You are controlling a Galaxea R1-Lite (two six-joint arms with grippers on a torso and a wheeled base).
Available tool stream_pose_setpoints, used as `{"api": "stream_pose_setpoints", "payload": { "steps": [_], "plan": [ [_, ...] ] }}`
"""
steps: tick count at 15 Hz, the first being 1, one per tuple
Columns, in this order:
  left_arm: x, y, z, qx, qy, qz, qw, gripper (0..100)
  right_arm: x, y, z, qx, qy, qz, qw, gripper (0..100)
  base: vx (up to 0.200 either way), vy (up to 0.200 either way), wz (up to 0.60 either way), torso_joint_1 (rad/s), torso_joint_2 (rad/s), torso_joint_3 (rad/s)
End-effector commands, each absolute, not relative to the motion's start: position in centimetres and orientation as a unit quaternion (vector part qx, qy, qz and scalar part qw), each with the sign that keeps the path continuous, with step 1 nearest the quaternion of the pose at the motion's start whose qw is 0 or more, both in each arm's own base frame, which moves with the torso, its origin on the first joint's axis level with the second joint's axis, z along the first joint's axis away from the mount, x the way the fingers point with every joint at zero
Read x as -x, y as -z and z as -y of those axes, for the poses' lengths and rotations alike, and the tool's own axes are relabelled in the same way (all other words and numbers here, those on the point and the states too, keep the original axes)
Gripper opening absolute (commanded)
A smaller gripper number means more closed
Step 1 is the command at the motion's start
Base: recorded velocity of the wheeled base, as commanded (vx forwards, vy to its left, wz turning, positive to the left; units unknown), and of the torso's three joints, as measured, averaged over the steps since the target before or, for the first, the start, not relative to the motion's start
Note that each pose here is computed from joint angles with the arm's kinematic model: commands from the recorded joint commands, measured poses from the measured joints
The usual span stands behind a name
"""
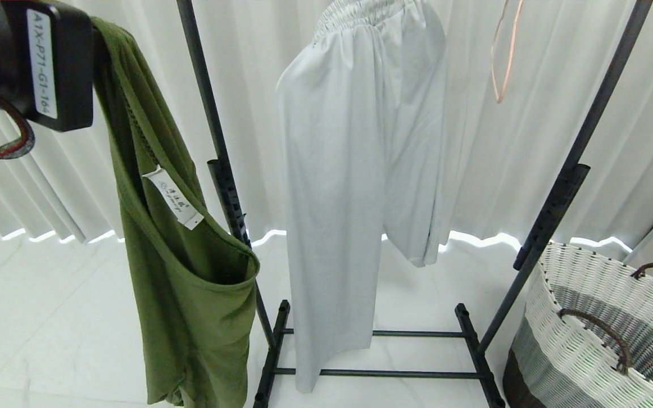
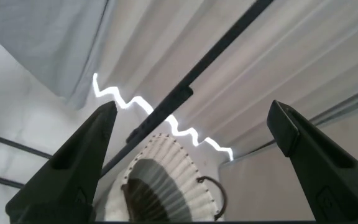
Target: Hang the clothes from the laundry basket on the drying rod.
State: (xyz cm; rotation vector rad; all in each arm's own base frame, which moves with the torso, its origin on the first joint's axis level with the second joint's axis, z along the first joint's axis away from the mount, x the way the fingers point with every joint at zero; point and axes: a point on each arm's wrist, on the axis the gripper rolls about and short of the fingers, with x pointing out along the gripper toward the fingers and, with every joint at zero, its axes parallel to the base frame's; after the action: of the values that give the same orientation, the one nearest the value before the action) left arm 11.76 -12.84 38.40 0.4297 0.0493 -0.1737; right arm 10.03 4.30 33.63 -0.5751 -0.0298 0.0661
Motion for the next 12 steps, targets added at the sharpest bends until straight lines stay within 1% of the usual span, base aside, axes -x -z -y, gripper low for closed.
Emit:
{"api": "stream_pose_setpoints", "payload": {
  "steps": [1,3,12],
  "plan": [
    [-11.68,-38.22,12.72,-0.215,0.086,-0.026,0.973,0,-9.82,-32.58,-4.13,0.295,-0.028,0.024,0.955,100,0.0,0.0,0.0,0.0,0.0,0.0],
    [-11.68,-38.22,12.72,-0.215,0.086,-0.026,0.973,0,-10.09,-32.47,-4.27,0.289,-0.023,0.038,0.956,100,0.0,0.0,0.0,0.0,0.0,0.0],
    [-11.72,-38.18,12.77,-0.216,0.086,-0.027,0.972,0,-10.08,-32.44,-4.26,0.286,-0.022,0.04,0.957,100,0.0,0.0,0.0,0.0,0.0,0.0]
  ]
}}
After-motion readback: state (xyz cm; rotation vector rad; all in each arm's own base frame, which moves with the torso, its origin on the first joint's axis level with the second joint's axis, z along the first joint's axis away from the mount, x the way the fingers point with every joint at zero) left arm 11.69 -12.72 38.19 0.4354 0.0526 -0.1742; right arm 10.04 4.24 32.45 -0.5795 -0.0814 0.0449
